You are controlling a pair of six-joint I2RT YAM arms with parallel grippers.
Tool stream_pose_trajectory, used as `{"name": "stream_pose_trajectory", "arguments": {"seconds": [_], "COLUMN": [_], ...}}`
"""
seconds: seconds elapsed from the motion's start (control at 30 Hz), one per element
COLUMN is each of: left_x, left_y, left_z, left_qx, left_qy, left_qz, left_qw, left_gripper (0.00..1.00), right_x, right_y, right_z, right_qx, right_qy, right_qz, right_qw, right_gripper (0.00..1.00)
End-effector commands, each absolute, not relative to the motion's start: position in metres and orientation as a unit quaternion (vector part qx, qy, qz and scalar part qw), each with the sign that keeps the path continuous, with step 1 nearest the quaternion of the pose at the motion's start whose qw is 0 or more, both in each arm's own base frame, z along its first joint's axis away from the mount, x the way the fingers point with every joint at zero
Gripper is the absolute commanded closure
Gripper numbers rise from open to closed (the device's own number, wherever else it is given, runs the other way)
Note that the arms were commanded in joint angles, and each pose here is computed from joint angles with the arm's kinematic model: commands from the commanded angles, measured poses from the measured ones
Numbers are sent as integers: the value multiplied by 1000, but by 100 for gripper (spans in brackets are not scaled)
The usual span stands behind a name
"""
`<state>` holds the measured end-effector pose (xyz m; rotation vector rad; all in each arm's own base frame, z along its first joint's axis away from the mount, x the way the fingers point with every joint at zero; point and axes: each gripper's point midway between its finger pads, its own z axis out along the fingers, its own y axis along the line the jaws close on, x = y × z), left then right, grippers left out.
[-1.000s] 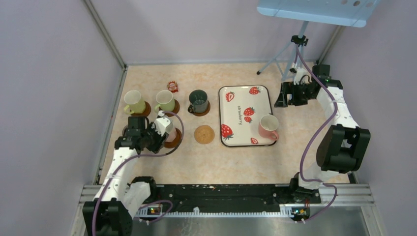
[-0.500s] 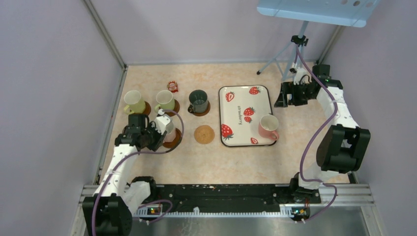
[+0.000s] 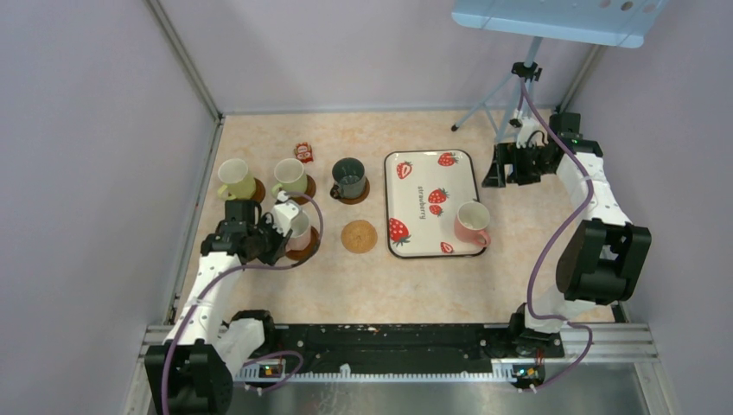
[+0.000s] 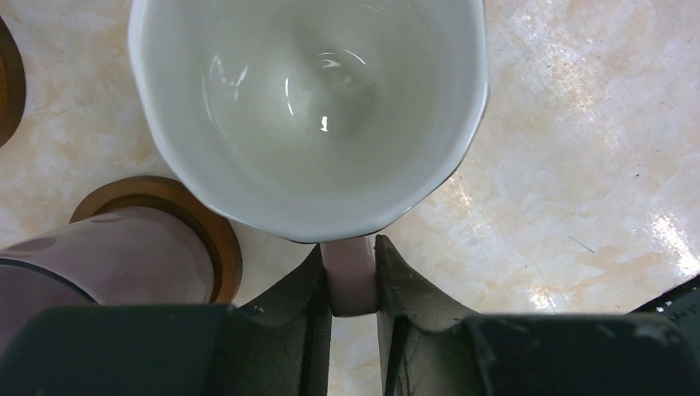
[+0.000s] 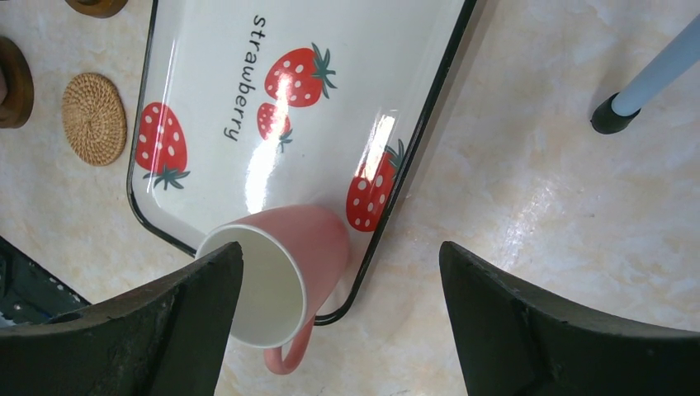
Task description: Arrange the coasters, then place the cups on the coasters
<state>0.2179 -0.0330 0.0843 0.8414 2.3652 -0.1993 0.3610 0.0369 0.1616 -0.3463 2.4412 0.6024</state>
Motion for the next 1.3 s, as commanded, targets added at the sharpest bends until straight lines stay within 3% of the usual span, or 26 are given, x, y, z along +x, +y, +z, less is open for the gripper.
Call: {"name": "stream_pose_trajectory", "arguments": {"seconds": [0.0,0.2,0.4,0.57,0.77,0.93,1.07,1.27], "left_x": [225,224,220,213,215,231,261,326], "left_y": [-41,-43,-39,-37,-31,-29,-22,-45], "left_z": [101,99,93,94,107,145,183,260], "left_qx": [322,327,328,337,342,341,321,303], "left_qy": [884,884,889,887,885,882,888,850], "left_qz": [-95,-101,-95,-90,-69,-57,-40,-68], "left_qw": [325,319,304,302,309,321,326,426], "left_gripper": [75,76,66,51,20,2,1,1], "right_x": [367,366,368,368,370,372,374,371], "right_y": [42,42,41,42,42,43,45,37], "right_z": [168,167,168,168,168,170,174,176], "right_qx": [-141,-141,-142,-142,-142,-143,-146,-164], "right_qy": [911,911,910,911,910,908,906,912], "right_qz": [232,233,229,230,232,234,235,212], "right_qw": [311,311,313,313,313,317,319,311], "right_gripper": [13,13,13,13,13,13,13,13]}}
